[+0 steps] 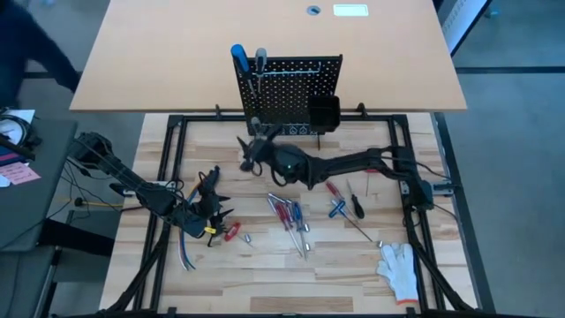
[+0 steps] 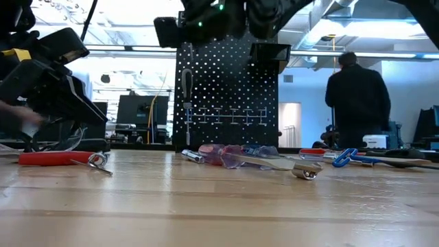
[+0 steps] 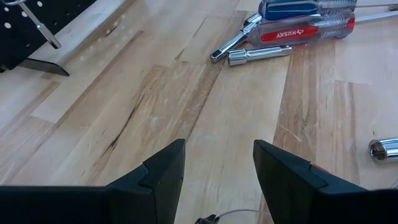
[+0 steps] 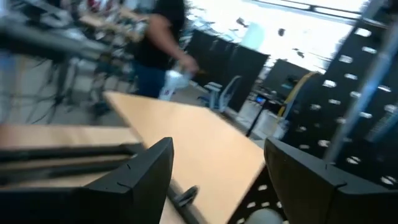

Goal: Hang tools onto peg board
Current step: Hang the blue screwdriver on the pegboard

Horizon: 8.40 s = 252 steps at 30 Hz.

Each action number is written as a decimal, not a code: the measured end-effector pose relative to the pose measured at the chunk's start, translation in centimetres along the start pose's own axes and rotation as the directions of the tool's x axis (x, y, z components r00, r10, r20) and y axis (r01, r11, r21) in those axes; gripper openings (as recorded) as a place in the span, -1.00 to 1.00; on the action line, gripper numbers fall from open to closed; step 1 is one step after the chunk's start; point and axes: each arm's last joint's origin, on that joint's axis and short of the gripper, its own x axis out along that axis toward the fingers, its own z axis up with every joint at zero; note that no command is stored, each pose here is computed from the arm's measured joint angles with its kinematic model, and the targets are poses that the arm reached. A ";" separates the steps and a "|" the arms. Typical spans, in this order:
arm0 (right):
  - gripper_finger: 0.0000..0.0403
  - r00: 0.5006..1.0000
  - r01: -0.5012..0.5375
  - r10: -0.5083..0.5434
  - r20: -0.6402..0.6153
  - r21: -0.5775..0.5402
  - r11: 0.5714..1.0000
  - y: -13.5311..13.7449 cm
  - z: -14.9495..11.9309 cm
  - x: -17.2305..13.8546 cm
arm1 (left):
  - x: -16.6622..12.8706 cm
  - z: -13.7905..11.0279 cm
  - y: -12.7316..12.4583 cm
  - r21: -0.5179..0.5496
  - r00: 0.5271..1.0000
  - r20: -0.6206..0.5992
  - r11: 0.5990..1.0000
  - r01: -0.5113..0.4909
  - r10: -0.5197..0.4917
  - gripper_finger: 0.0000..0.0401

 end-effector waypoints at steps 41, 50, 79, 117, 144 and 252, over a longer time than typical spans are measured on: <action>0.24 0.508 -0.473 0.563 -0.652 0.335 0.815 6.4 1.3 -17.4 | -0.1 0.0 -0.1 -0.031 1.000 0.001 0.999 0.011 -0.011 -0.08; 0.24 0.422 -0.173 0.391 -0.818 0.350 0.920 3.1 -2.4 -14.0 | -0.1 -0.1 -0.1 -0.035 1.000 0.001 0.999 0.010 -0.010 -0.08; 0.44 0.243 0.066 0.450 -0.859 0.478 0.876 3.3 -10.1 -14.8 | -0.1 -0.1 -0.2 -0.051 0.999 -0.012 0.998 0.031 -0.032 -0.08; 0.33 0.266 0.270 0.446 -0.854 0.511 0.816 2.7 -6.9 -17.4 | -0.1 -0.1 -0.2 -0.055 0.999 -0.012 0.998 0.031 -0.032 -0.08; -0.37 0.223 0.150 0.440 -0.870 0.477 0.866 5.1 -10.4 -16.6 | -0.1 -0.1 -0.2 -0.054 0.999 -0.013 0.998 0.029 -0.030 -0.08; -0.37 0.944 -0.125 0.026 0.329 0.282 0.951 -20.7 11.8 2.5 | -0.1 -0.1 -0.1 -0.043 1.000 -0.005 0.999 0.017 -0.017 -0.08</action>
